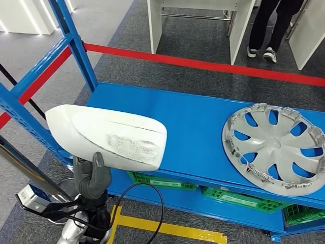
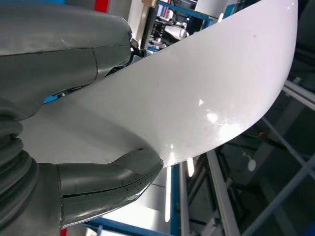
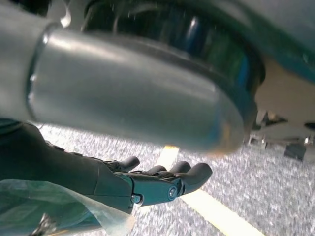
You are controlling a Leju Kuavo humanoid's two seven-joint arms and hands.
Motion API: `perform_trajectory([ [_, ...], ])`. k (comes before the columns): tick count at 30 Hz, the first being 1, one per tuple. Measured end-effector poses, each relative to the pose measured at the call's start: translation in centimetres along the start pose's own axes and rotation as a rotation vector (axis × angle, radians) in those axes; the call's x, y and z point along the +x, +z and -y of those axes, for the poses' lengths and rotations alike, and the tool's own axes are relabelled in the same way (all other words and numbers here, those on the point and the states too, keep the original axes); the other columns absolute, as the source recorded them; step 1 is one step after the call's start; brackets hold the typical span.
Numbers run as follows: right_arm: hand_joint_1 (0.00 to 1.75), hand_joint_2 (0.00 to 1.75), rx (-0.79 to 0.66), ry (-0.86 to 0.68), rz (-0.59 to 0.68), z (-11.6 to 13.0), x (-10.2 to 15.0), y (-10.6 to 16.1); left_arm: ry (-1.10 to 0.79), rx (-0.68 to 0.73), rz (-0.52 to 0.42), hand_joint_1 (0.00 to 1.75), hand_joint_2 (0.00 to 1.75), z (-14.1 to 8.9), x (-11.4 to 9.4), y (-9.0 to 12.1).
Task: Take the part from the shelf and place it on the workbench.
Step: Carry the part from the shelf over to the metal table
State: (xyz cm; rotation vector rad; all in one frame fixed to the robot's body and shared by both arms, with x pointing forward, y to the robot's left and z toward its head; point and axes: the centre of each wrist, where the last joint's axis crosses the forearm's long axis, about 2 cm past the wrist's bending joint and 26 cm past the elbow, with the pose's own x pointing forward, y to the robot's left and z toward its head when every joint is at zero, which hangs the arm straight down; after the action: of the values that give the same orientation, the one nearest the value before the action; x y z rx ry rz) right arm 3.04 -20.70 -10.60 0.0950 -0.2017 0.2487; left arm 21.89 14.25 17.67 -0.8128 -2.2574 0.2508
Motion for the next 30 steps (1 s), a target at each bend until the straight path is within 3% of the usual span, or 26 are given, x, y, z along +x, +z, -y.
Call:
perform_trajectory([
  [6,0.0,0.0,-0.036,0.022,0.041,0.3,-0.2,0.0,0.004,-0.001,-0.003,1.75,1.75,0.0,0.0,0.2],
  [13,0.0,0.0,0.036,0.002,0.104,0.3,-0.5,0.0,0.009,-0.022,0.014,1.75,1.75,-0.2,0.1,0.3],
  [30,0.0,0.0,0.039,0.001,0.098,0.2,-1.1,0.1,0.003,-0.022,0.005,1.75,1.75,-0.5,0.2,0.8],
])
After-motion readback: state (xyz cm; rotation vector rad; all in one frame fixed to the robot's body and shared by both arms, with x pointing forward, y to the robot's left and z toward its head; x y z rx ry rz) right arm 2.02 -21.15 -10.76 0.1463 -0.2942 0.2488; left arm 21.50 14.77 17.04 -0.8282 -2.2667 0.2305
